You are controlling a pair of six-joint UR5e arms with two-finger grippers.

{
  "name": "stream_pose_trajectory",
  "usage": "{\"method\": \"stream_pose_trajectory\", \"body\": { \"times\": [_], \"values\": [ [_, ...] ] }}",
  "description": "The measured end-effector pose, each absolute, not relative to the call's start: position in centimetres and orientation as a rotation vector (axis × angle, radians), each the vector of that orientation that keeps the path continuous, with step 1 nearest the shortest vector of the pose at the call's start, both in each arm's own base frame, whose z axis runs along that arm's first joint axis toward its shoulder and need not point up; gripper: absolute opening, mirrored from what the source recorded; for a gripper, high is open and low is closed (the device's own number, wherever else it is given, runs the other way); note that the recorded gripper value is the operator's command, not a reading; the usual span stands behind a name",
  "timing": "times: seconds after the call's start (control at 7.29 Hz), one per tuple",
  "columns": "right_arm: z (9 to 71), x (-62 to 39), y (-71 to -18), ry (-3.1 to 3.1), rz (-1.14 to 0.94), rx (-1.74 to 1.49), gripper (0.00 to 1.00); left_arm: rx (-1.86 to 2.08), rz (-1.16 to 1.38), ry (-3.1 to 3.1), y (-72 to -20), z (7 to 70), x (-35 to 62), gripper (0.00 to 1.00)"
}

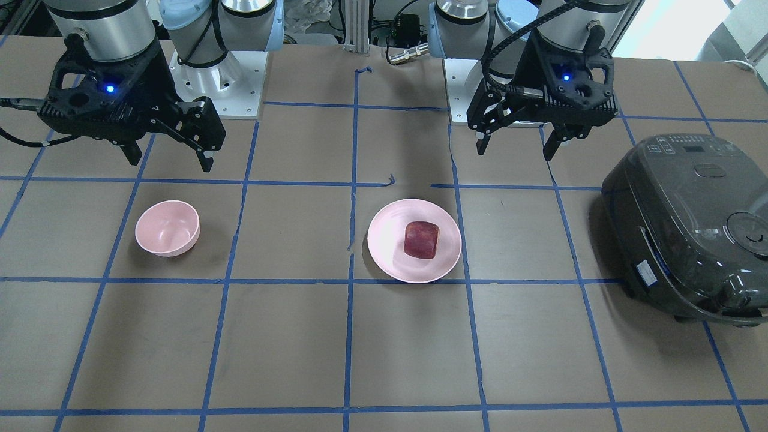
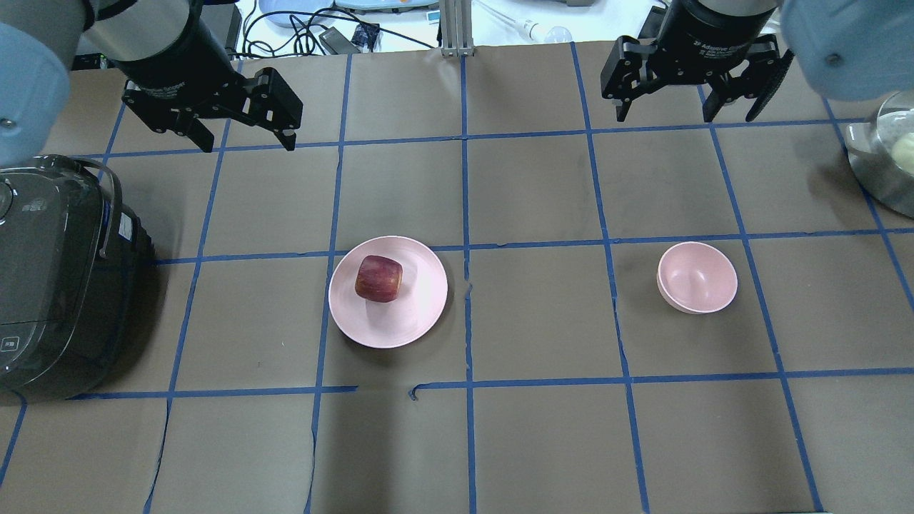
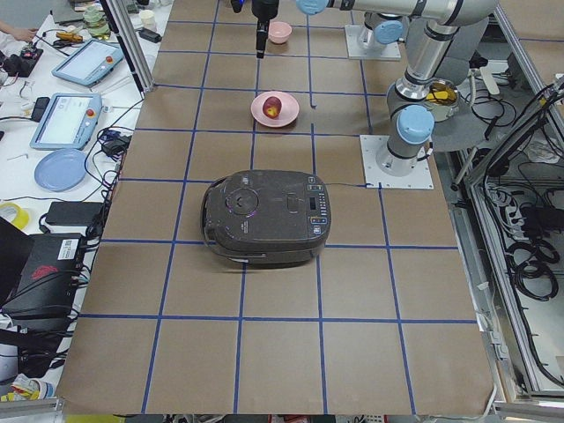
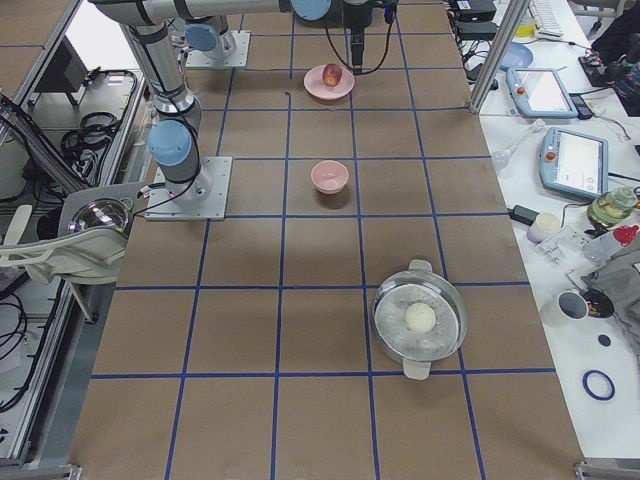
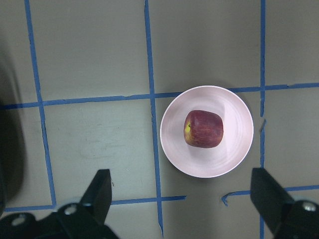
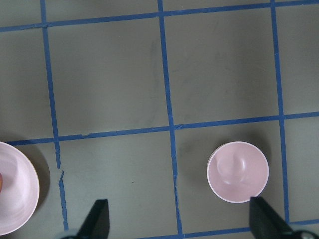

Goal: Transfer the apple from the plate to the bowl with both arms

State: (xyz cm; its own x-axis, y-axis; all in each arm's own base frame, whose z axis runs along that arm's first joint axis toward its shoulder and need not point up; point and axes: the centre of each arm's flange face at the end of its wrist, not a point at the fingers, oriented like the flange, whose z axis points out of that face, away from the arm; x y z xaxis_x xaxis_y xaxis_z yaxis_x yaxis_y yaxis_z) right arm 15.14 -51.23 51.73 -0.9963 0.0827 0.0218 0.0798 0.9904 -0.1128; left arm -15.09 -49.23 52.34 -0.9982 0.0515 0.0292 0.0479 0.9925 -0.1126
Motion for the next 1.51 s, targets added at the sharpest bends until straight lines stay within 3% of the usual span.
{"method": "stream_pose_trajectory", "body": {
  "times": [1.51],
  "values": [
    [51.38, 15.19, -50.76, -3.108, 0.161, -0.122, 1.0, -0.098, 0.149, -3.097, -49.56, 51.47, -15.39, 1.0]
  ]
}}
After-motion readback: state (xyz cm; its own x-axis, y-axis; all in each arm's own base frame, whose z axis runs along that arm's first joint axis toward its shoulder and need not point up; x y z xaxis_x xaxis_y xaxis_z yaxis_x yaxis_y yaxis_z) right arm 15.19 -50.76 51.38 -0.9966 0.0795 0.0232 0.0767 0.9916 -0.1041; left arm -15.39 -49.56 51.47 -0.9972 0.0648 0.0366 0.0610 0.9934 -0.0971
